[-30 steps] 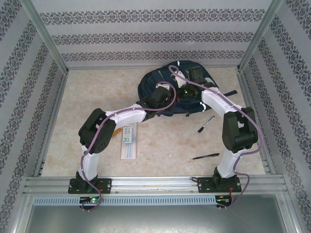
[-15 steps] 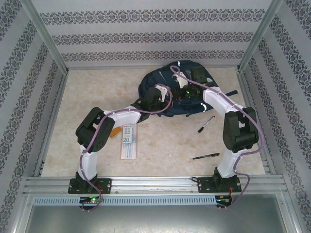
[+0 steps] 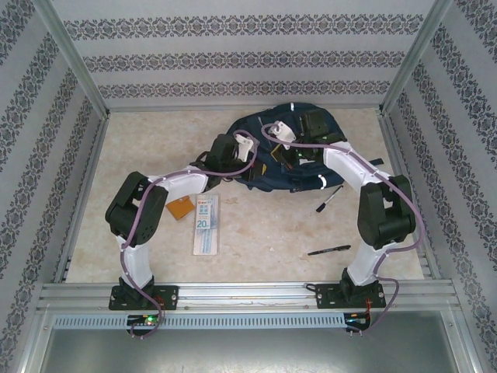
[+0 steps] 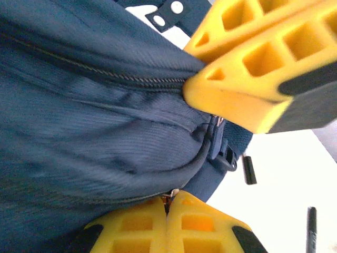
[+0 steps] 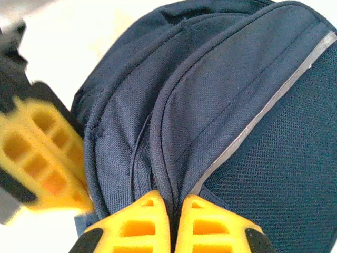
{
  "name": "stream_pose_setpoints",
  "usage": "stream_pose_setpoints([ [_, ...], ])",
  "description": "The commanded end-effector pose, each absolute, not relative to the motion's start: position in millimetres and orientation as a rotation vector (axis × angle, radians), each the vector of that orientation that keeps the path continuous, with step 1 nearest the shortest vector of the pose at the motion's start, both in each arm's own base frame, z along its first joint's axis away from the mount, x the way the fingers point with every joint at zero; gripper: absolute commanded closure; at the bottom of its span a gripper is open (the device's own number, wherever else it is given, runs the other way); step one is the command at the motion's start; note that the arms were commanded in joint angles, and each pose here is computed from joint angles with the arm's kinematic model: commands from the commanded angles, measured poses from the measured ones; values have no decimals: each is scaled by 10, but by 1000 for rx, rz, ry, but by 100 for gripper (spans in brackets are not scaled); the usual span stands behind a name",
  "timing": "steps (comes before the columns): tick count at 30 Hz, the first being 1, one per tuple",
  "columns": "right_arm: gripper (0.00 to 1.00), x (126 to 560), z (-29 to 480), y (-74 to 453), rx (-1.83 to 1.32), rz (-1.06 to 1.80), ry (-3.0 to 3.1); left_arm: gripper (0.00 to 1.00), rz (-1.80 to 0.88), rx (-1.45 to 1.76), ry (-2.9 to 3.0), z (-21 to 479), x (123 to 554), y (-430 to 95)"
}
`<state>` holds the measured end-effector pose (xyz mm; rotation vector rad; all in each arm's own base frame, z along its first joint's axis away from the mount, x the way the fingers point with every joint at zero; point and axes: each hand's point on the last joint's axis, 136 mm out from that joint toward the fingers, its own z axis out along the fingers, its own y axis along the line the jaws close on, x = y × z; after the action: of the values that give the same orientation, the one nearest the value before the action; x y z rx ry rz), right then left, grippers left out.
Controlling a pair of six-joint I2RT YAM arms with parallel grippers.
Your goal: Pack books, pencil case, and school supplies into a backpack
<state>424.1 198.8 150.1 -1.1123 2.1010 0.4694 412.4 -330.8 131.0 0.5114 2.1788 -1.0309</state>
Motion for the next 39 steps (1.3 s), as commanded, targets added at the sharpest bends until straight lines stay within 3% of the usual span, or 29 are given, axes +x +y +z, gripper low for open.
stream_pose_setpoints([
  [1, 100, 4129, 1331, 1665, -1216, 267, 2157, 100, -1071, 563, 2152, 1501, 4138, -3129],
  [13, 100, 3900, 1283, 1523, -1377, 231, 2075, 100, -720, 505, 2248, 1426, 4358, -2333],
  [17, 95, 3929, 1426, 1661, -1253, 331, 2036, 100, -872, 514, 2229, 1517, 4245, -2520],
  [20, 100, 3900, 1542, 1768, -1184, 424, 2020, 99, -1007, 584, 2175, 1577, 4049, -2774],
  [22, 100, 3889, 1592, 1800, -1157, 468, 2026, 69, -1071, 618, 2105, 1625, 3969, -2890],
  [23, 100, 3874, 1615, 1825, -1154, 492, 2024, 60, -1081, 636, 2079, 1627, 3946, -2942],
  [30, 100, 3854, 1724, 1913, -1133, 584, 2000, 54, -1096, 833, 1957, 1517, 3851, -3212],
  [33, 100, 3843, 1715, 1908, -1132, 584, 2003, 48, -1075, 911, 1890, 1496, 3775, -3298],
  [39, 100, 3809, 1722, 1903, -1134, 578, 1996, 48, -898, 986, 1981, 1228, 3758, -3357],
])
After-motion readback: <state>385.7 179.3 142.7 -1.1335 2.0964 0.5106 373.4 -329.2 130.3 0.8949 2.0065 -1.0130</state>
